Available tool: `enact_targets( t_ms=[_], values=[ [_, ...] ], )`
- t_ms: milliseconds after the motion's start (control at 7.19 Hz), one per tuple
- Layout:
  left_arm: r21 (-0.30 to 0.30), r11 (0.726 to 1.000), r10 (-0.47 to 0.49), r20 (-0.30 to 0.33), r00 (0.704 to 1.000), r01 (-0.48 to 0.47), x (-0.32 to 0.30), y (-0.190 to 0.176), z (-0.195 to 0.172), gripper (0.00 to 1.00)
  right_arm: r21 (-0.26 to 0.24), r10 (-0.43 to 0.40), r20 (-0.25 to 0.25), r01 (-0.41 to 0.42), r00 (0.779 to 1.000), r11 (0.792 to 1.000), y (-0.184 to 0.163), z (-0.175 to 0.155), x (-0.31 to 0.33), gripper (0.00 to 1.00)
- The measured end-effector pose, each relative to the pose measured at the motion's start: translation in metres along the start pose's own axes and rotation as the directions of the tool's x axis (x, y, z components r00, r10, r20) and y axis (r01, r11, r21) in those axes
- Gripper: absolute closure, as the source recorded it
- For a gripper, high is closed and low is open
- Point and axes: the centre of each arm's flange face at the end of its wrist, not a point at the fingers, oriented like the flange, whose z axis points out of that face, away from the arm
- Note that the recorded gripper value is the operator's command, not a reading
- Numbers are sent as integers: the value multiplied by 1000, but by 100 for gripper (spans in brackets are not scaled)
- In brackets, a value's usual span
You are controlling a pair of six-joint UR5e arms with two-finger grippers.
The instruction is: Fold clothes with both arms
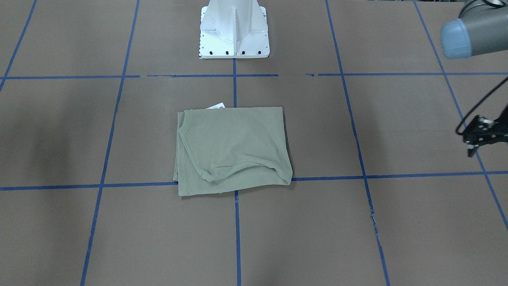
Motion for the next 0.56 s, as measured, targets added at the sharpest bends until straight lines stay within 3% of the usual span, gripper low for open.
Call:
enact_targets(
  t_ms=[278, 556],
  values=[
    [-53, 996, -69, -18, 997, 68, -67, 74, 8, 0, -46, 90, 1, -90, 996, 995, 96, 0, 46, 0],
    [-108, 982, -157, -19, 987, 154, -99, 124, 23, 0, -88, 199, 10, -197, 980, 976, 184, 19, 86, 0]
  ],
)
